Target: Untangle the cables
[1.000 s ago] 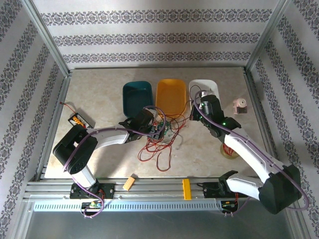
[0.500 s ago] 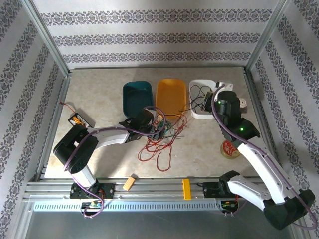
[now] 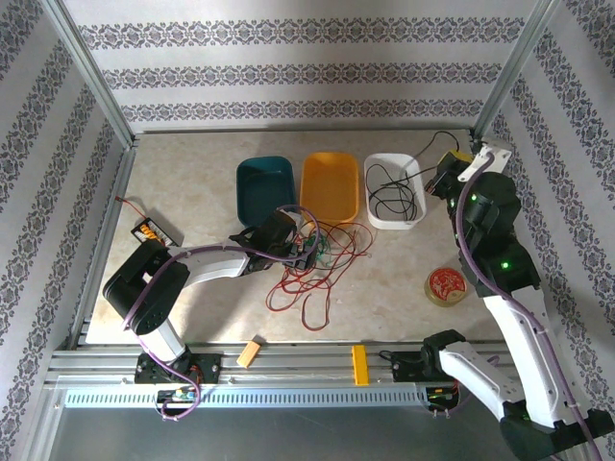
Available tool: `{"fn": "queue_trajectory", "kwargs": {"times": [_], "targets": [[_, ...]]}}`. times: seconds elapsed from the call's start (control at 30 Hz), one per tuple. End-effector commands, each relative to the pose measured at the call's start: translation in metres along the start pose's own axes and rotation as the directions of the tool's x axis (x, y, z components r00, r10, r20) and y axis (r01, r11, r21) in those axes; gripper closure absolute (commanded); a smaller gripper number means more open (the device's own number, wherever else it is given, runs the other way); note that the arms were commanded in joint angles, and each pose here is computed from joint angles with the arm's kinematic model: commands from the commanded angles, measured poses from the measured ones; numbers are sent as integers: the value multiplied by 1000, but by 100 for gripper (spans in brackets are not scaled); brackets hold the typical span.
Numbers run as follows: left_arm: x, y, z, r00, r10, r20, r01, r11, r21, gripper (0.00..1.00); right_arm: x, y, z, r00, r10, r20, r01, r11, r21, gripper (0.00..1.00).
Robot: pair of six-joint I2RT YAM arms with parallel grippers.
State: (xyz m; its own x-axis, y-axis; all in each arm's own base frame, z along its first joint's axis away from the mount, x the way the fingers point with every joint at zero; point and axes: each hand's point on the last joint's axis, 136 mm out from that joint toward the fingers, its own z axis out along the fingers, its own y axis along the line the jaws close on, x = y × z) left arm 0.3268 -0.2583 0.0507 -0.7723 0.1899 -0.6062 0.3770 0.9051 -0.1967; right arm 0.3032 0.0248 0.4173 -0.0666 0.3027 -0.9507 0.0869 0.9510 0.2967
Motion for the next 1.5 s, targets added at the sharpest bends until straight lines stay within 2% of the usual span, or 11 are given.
{"fn": "queue_trajectory", "kwargs": {"times": [0.0, 0.3, 0.67, 0.83, 1.23, 1.33, 1.47], "targets": [[9, 9, 2, 999, 10, -33, -11, 1000, -24, 1, -12, 2, 8, 1000, -9, 25, 10, 1000, -3, 100], [9, 11, -1, 1000, 7, -25, -8, 1000, -28, 1, 20, 1, 65, 995, -63, -82, 65, 998, 24, 100], [10, 12, -2, 1000, 9, -27, -10, 999, -34, 1, 23, -10, 104, 991, -90, -100, 97, 993, 66, 100], [9, 11, -2, 1000, 8, -25, -8, 999, -33, 1, 10, 3, 98, 996, -45, -75, 46, 999, 3, 100], [9, 9, -1, 1000, 10, -28, -11, 1000, -22, 1, -29, 1, 41, 998, 52, 31, -51, 999, -12, 100], [9, 8, -1, 999, 13, -32, -13, 1000, -17, 1, -31, 2, 45, 999, 43, 27, -42, 999, -9, 100], [7, 7, 0, 999, 13, -37, -14, 1000, -14, 1, -18, 7, 70, 999, 24, -31, -25, 1000, -12, 100]]}}
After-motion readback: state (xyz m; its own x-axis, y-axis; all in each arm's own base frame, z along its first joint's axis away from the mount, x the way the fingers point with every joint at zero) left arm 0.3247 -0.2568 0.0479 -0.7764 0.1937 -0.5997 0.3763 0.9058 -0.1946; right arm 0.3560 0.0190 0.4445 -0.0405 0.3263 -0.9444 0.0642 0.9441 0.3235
